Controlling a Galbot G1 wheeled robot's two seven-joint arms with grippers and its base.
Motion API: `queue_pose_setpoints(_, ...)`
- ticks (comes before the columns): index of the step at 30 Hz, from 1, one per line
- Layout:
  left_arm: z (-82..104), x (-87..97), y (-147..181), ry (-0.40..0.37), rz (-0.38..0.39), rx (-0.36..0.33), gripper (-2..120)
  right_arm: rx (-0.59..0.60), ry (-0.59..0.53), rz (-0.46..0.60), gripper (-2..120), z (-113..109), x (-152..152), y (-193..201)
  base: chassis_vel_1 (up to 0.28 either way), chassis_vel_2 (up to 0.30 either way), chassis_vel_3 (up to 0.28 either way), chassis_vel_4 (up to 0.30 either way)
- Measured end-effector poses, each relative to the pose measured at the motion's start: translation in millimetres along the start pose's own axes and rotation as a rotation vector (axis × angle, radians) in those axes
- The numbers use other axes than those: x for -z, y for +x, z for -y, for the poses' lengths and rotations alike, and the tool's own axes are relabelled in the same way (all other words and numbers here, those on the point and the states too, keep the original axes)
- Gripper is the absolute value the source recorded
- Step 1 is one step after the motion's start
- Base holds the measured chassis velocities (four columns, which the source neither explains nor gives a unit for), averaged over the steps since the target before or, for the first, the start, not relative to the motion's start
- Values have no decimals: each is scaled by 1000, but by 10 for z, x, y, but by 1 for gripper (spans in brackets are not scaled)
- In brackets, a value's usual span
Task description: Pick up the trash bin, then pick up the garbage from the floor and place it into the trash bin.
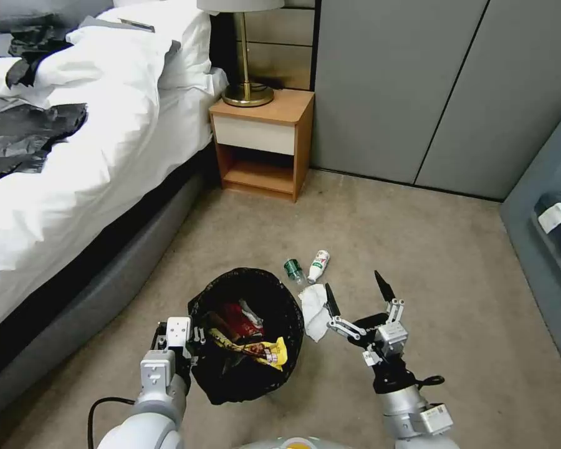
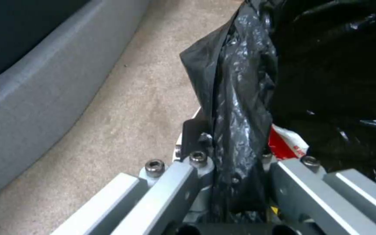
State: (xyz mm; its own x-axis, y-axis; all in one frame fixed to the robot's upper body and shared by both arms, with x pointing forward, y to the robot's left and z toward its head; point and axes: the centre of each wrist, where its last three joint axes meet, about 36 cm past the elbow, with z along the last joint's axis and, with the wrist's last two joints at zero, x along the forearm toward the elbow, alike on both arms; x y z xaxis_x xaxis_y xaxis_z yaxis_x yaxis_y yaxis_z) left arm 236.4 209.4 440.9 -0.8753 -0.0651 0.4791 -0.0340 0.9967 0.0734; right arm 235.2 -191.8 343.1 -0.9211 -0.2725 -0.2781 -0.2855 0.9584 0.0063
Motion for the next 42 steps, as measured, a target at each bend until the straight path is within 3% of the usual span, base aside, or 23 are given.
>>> queue_pose_setpoints(13, -22, 25, -4, 9, 4, 3, 1, -6, 15, 4, 100, 122, -21, -53, -13, 9, 18, -15)
queue_pose_setpoints(36, -60, 94, 11, 21, 19, 15, 1, 63, 19, 52, 100, 192, -144, -140, -123, 126, 127, -118)
queue_pose_setpoints(42, -54, 86, 16, 21, 16, 15, 1, 80, 74, -5, 100, 275, -249, -148, 0, 0, 0, 0)
